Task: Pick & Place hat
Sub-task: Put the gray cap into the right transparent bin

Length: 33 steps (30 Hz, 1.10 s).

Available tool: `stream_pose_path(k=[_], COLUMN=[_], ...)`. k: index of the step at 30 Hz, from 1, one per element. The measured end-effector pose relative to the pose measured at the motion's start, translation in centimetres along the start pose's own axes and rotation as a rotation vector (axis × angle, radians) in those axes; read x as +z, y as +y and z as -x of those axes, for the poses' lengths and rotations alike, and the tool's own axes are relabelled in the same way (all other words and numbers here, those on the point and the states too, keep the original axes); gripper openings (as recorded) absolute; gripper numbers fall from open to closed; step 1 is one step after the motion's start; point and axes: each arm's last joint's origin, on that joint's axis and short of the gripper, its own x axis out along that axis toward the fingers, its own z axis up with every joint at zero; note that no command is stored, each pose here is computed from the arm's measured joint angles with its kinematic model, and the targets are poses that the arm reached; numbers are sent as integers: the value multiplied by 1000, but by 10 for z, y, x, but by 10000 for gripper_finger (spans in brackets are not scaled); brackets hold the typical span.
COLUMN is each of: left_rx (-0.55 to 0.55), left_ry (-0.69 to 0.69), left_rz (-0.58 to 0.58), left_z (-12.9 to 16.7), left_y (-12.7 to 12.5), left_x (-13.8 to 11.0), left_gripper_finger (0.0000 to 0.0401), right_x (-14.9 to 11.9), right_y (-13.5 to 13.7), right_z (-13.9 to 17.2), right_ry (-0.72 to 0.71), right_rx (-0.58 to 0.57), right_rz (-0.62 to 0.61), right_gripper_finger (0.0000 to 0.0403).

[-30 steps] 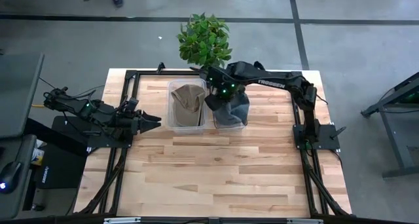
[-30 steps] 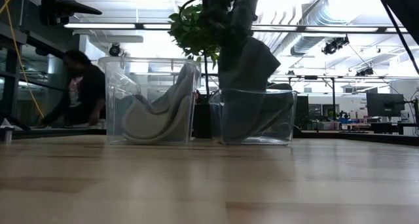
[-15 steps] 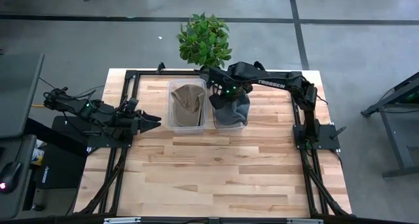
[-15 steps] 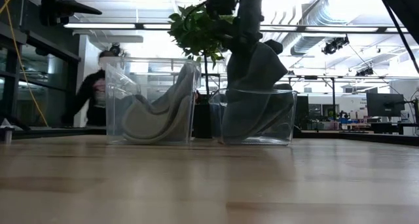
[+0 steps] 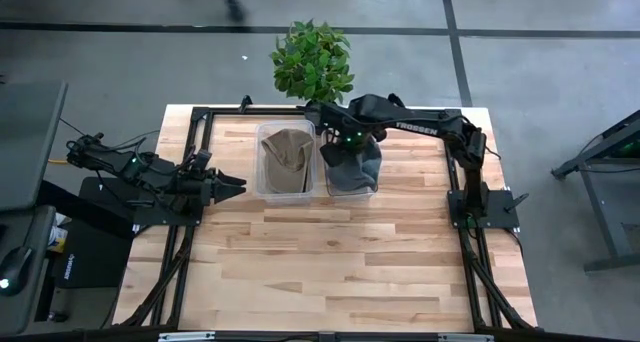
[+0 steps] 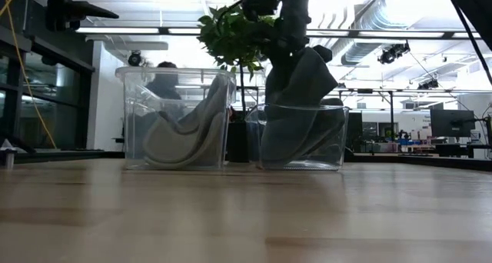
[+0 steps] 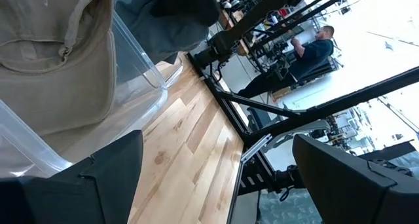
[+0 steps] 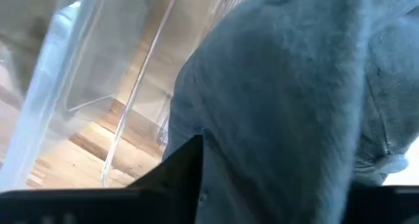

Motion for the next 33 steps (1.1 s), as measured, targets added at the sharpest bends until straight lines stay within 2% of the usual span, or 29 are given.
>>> stream_pose_path(k=[6,15,20,22,26,27,33], left_rx=[3,7,7,6,7,7,13], left_ry=[2,4,4,3,3,3,6], left_rz=[2,5,6,6,6,7,14], left_z=[0,0,0,0,0,0,0], left_y=[0,1,1,1,1,1,1], left_x=[0,0,0,0,0,0,-1], left_gripper_finger=[349,349,349,349,349,349,349], right_x=[-3,-17,-22,-24,-28,-28,-27], right_y=[-4,-21,-22,-19,-13,-11,-6], right_z=[17,61,73,74,74,74,74], right_ry=[-44,-143,-174,-167,-159,-172,-215], right_rx=[18,42,72,93,124,126,148], right_rz=[29,12,49,93,203,220,230], right_gripper_finger=[192,189,146,113,23,12,3])
